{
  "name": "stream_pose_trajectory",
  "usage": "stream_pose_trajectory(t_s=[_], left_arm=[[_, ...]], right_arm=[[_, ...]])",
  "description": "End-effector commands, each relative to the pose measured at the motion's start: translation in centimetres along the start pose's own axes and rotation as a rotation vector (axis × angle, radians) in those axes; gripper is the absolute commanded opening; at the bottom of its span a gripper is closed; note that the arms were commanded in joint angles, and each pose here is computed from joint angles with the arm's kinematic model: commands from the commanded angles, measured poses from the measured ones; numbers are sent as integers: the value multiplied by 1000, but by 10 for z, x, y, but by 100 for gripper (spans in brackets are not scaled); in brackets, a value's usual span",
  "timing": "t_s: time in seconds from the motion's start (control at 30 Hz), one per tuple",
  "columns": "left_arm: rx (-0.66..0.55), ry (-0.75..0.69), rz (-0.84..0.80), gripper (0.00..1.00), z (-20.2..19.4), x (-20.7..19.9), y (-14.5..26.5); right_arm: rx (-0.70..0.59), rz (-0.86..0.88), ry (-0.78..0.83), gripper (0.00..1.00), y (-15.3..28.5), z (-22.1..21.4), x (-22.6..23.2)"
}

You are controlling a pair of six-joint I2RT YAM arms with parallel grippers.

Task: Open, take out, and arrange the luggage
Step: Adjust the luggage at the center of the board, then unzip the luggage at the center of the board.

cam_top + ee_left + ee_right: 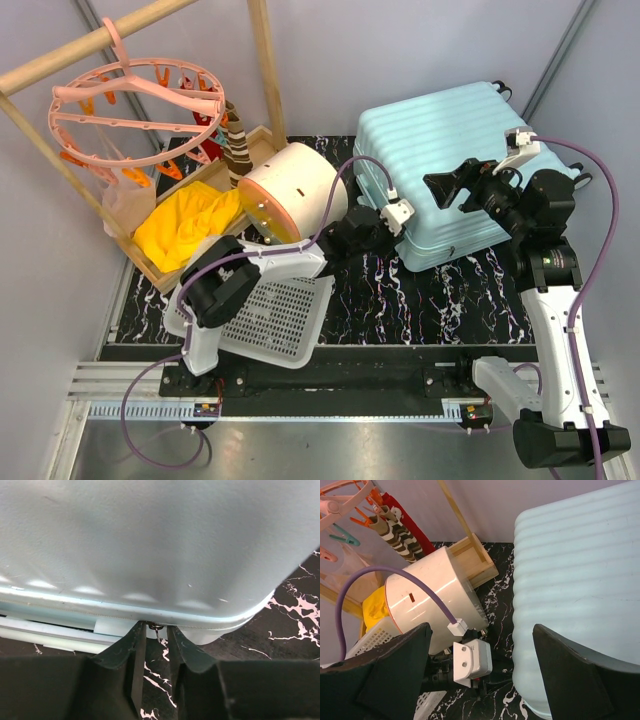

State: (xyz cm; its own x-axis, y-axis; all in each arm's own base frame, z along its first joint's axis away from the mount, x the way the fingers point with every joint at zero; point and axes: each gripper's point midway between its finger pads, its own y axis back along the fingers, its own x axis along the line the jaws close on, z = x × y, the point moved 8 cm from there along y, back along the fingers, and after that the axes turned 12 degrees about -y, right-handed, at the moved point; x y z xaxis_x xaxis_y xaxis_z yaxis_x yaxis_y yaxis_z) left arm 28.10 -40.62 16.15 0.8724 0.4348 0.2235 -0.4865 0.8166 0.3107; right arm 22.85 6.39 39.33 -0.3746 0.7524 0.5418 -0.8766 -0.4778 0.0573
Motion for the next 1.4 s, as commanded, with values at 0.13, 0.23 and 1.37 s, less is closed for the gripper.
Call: stream_pose_trajectory(t_s=[0.13, 0.23, 1.37], left_arm=[[-99, 24, 30, 17, 23, 8, -7], [-104, 42, 68, 7, 26, 12, -5], [-81, 203, 478, 0, 55, 97, 30]], right_arm=[[-59, 24, 69, 93, 6, 14, 9], [-56, 21, 65, 93, 4, 14, 8], [-53, 10, 50, 95, -3, 13, 3]])
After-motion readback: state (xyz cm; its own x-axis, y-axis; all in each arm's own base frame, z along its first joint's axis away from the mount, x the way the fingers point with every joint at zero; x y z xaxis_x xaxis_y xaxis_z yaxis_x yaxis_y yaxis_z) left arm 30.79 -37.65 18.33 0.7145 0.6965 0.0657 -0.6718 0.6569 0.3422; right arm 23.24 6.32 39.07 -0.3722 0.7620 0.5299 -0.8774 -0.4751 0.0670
